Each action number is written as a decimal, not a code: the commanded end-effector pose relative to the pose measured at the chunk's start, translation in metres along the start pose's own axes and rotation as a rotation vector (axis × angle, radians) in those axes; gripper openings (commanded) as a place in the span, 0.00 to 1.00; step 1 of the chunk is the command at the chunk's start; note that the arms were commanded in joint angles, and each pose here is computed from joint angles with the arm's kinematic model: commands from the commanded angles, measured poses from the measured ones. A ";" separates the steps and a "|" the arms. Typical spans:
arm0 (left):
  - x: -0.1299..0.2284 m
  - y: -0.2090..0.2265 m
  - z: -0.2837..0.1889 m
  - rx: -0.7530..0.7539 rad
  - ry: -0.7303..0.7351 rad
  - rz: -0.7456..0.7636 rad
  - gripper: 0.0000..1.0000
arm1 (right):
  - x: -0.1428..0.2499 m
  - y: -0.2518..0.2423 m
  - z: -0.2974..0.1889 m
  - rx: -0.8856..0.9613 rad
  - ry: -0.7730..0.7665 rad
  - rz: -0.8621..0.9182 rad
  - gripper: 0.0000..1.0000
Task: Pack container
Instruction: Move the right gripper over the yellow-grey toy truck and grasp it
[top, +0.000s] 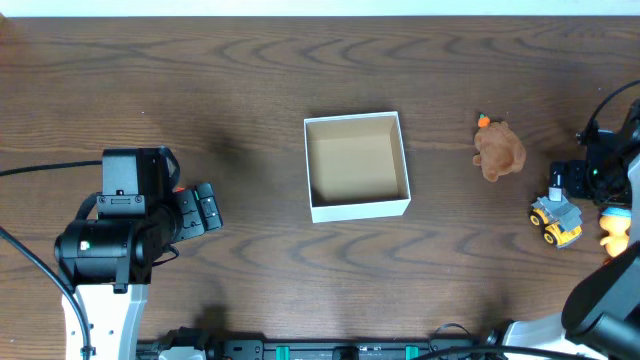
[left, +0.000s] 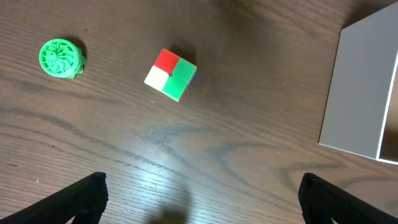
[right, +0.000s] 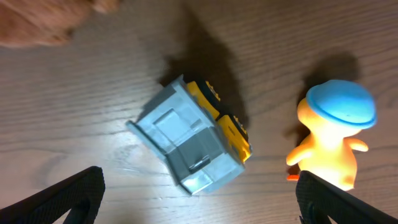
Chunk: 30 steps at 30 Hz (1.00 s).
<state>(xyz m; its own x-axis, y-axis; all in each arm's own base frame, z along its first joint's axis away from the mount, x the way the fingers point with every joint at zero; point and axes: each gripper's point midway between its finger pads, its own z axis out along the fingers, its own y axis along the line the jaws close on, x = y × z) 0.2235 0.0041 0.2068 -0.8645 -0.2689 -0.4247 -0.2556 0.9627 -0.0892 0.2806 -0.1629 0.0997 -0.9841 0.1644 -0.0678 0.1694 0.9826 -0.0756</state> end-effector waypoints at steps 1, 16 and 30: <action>-0.004 0.001 -0.005 -0.001 -0.017 -0.014 0.98 | 0.003 -0.009 0.016 0.017 0.061 -0.035 0.99; -0.005 0.001 -0.005 -0.002 -0.017 -0.014 0.98 | 0.010 -0.003 0.050 -0.029 0.157 -0.094 0.93; -0.005 0.001 -0.005 -0.002 -0.017 -0.014 0.98 | 0.027 0.014 0.077 -0.061 0.180 -0.105 0.88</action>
<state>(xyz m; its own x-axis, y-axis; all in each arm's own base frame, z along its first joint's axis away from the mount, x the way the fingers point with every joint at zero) 0.2236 0.0041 0.2068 -0.8643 -0.2689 -0.4251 -0.2557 0.9627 -0.0889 0.2598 -0.1552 0.0252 -0.9898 0.0833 0.1156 0.0809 0.9964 -0.0249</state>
